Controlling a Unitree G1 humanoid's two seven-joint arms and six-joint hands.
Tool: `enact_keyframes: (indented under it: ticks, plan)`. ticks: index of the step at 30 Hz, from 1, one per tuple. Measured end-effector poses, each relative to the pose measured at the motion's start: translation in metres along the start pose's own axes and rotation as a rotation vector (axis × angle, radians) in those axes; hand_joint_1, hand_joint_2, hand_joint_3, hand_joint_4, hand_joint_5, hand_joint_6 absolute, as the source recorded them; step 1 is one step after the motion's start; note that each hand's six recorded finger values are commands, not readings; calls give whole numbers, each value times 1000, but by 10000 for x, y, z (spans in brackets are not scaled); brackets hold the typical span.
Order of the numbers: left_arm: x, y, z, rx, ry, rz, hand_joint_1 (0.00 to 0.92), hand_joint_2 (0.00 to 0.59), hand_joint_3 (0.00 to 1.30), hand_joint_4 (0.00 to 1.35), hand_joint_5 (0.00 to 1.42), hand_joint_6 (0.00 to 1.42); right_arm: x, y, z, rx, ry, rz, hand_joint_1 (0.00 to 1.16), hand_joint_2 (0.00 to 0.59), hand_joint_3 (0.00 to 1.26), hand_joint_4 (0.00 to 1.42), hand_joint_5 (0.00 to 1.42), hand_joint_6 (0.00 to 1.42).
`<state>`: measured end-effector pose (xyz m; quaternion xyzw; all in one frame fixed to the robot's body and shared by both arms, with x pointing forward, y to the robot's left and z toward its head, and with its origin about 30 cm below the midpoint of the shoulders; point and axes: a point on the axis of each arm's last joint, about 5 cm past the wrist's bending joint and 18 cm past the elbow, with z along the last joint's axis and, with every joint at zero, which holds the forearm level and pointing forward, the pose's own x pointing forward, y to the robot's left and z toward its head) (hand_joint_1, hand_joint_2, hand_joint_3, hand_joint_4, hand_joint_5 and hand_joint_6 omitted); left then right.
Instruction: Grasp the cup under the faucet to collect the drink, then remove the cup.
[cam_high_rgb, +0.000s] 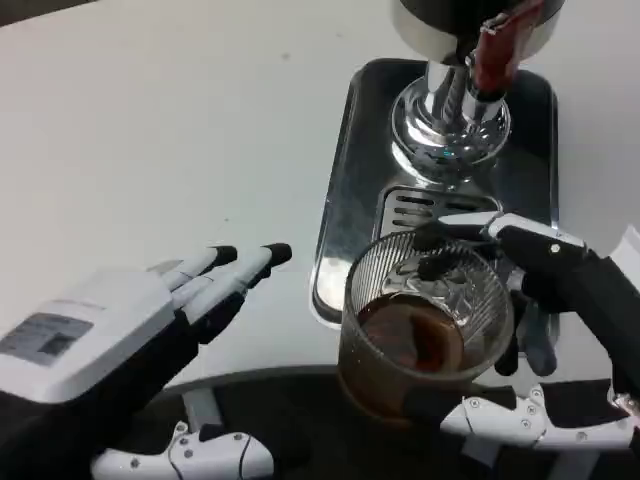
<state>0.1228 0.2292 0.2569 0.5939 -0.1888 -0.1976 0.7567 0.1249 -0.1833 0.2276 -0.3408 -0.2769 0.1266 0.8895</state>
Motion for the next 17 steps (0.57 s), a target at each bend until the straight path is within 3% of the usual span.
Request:
enact_keyframes:
  ticks: [17]
  plan:
    - [-7, 2, 27, 1, -13, 0, 0, 102, 0, 0, 0, 59, -26, -24, 8, 11, -1, 9, 748, 261, 806, 882, 1065, 1253]
